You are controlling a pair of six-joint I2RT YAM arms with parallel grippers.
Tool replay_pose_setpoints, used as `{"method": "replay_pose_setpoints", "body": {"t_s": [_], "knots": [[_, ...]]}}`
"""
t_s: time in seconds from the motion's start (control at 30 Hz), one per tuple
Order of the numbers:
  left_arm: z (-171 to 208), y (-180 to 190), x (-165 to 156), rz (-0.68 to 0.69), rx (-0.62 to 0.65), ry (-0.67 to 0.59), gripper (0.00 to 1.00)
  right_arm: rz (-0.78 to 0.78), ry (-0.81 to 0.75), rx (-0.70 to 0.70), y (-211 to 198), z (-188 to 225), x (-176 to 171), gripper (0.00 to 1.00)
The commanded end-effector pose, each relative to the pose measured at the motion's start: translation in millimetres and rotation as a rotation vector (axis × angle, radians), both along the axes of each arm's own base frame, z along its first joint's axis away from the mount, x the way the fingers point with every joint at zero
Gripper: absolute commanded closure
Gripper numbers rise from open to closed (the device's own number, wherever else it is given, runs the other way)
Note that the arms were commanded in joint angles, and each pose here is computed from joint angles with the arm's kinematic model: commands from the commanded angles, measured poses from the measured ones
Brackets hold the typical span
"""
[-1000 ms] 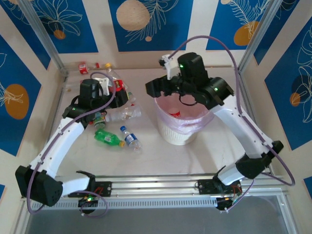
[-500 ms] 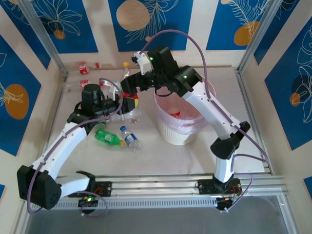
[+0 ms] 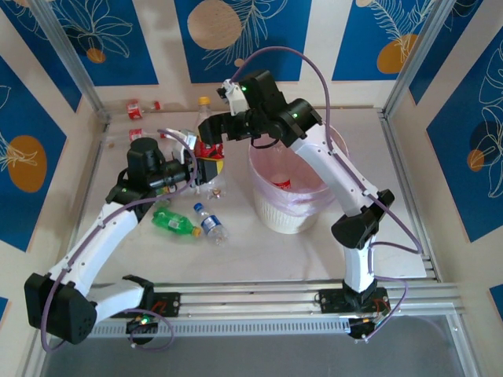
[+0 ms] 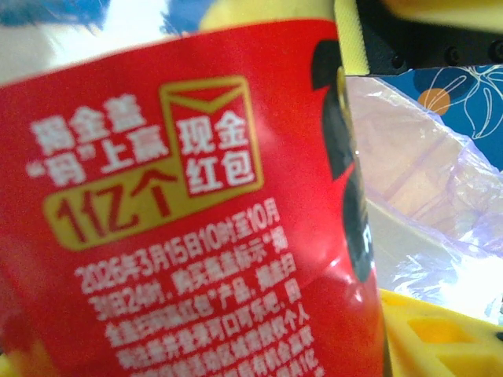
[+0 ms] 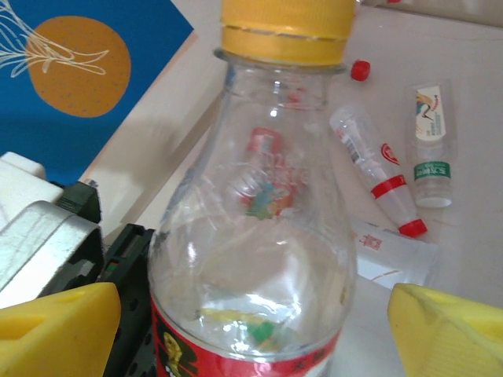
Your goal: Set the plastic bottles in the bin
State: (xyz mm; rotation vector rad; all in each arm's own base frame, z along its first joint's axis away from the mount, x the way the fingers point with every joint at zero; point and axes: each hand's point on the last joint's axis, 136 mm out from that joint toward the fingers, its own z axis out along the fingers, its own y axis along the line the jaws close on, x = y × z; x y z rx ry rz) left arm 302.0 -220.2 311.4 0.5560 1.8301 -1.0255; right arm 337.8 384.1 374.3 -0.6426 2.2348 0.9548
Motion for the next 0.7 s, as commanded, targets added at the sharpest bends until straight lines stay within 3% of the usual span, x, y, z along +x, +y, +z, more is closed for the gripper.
{"method": "replay_pose_setpoints", "body": {"t_s": [0.0,0.2,0.57,0.6,0.67], "knots": [[8,-9,-6,-0.061,-0.031,-0.048,1.00,0.022,0.048,0.035,12,-6,2,0.11],[16,-11,-10,-0.086,-0.053,-0.081,1.00,0.039,0.122,0.054,22,-18,12,0.14],[15,-7,4,-0.024,-0.051,-0.092,1.00,0.072,0.142,0.085,25,-18,10,0.29],[16,-7,4,-0.020,-0.052,-0.096,0.92,0.073,0.139,0.091,25,-17,10,0.30],[15,-7,4,-0.021,-0.050,-0.091,0.66,0.071,0.128,0.096,24,-15,11,0.31]]}}
